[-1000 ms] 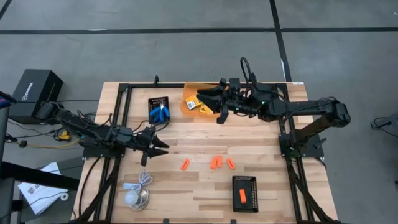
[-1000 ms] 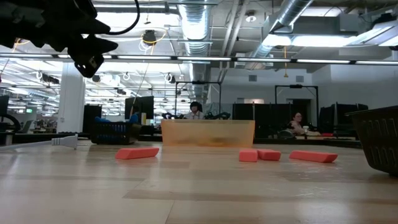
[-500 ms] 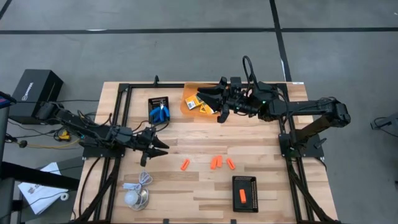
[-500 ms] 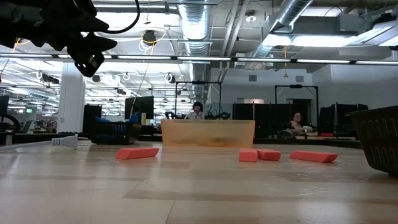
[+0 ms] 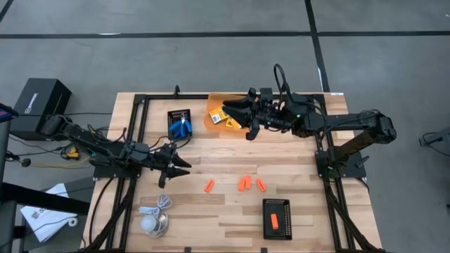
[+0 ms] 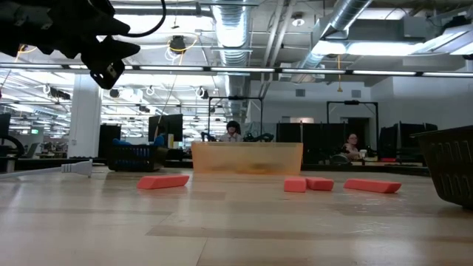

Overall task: Pick & Place School Supplies
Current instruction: Put the eraser into the bottom black bin

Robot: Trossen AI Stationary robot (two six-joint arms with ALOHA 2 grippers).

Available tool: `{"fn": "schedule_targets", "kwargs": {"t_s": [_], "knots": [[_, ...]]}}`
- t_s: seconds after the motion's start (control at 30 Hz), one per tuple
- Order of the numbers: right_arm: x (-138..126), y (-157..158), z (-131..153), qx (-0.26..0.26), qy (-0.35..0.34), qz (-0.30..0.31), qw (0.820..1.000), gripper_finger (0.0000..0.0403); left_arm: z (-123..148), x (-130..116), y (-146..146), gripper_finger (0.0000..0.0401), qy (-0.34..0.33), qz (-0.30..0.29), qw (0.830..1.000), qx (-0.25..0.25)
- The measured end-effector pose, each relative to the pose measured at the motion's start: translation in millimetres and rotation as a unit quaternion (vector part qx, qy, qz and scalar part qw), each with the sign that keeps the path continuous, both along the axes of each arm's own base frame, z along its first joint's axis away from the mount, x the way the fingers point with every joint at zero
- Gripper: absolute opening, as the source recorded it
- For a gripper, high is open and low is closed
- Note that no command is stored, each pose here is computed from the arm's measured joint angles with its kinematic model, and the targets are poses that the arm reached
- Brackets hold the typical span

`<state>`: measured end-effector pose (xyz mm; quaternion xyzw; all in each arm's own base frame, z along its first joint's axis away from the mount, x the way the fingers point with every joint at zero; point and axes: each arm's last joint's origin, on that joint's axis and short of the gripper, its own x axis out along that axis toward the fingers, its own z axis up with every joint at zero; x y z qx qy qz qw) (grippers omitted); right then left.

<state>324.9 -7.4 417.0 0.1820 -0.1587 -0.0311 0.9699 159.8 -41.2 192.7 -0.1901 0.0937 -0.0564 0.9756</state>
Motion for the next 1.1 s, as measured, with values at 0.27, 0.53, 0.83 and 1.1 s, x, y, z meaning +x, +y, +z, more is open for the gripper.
{"fn": "schedule_targets", "kwargs": {"t_s": [0.27,0.53,0.83,1.1], "knots": [[0,3,0,0.001,0.000,0.005,1.000,0.0112,-3,2,0,0.0136,0.006,-0.005,0.999,0.036],[0,14,0,0.002,-0.002,0.019,1.000,0.0112,-26,16,-6,0.0136,0.066,-0.042,0.996,0.052],[-1,22,0,0.004,-0.002,0.022,1.000,0.0112,-47,39,-13,0.0123,0.051,-0.045,0.996,0.056],[-1,23,0,-0.004,-0.001,0.021,1.000,0.0112,-70,48,-16,0.0049,0.080,-0.055,0.994,0.046]]}}
